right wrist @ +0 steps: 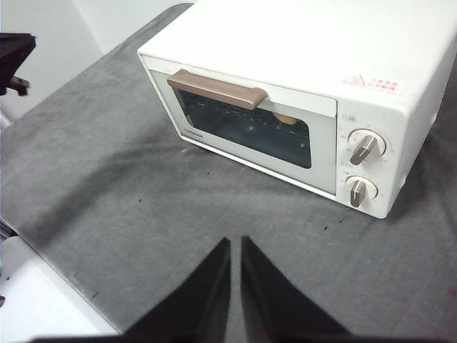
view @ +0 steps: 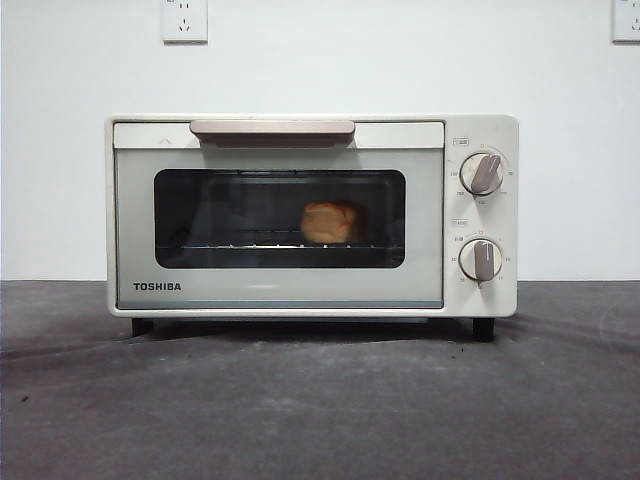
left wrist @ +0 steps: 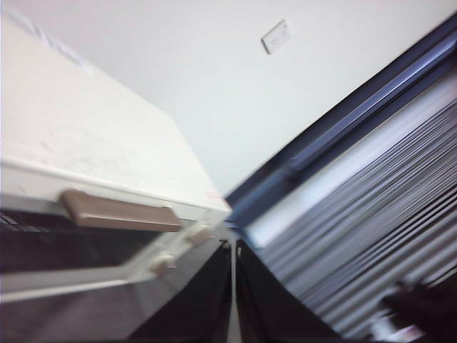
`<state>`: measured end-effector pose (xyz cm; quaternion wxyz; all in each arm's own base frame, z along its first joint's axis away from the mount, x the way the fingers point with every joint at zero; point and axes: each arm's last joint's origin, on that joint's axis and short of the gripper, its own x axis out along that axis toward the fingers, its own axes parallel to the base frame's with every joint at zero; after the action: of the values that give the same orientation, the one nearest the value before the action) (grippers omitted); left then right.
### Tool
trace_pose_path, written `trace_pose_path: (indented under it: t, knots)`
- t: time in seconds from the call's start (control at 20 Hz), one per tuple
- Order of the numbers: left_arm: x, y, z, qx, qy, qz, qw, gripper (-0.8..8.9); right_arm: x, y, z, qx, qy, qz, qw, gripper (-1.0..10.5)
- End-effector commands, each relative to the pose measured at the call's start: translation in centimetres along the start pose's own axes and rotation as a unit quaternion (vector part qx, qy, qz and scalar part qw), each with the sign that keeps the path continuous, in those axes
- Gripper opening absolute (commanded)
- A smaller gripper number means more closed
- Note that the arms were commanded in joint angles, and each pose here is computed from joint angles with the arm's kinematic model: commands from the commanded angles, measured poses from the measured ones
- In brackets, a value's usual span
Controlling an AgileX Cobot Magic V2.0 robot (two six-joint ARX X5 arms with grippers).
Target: The left arm flap open the oven, the right arm pick bread and place it into oven, the left arm flap close the oven
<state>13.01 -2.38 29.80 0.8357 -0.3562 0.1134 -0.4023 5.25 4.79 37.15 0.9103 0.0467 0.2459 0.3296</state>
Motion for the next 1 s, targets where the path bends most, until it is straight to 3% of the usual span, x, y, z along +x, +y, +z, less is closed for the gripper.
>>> trace_pose_path:
  t: [0.05,0.2,0.35,0.65,1.0]
  knots:
    - [-0.7,-1.0,-0.2,0.184,-0.009,0.009,0.983,0.16,-0.2,0.1,0.3,-0.017,-0.009,0.004,1.0,0.1]
    - [-1.3,-1.3,-0.7,0.254,0.0,0.018,0.967,0.16,-0.2,0.1,0.3,-0.017,-0.009,0.004,1.0,0.1]
    - [-1.6,-1.0,-1.2,0.279,0.011,0.041,0.959,0.16,-0.2,0.1,0.3,-0.017,-0.009,0.004,1.0,0.1]
    - [-2.0,0.5,-2.3,0.224,0.032,0.164,0.96,0.16,-0.2,0.1,0.3,-0.017,-0.009,0.004,1.0,0.1]
    - [-2.1,0.8,-2.6,0.209,0.046,0.177,0.961,0.16,-0.2,0.1,0.3,-0.017,-0.009,0.004,1.0,0.1]
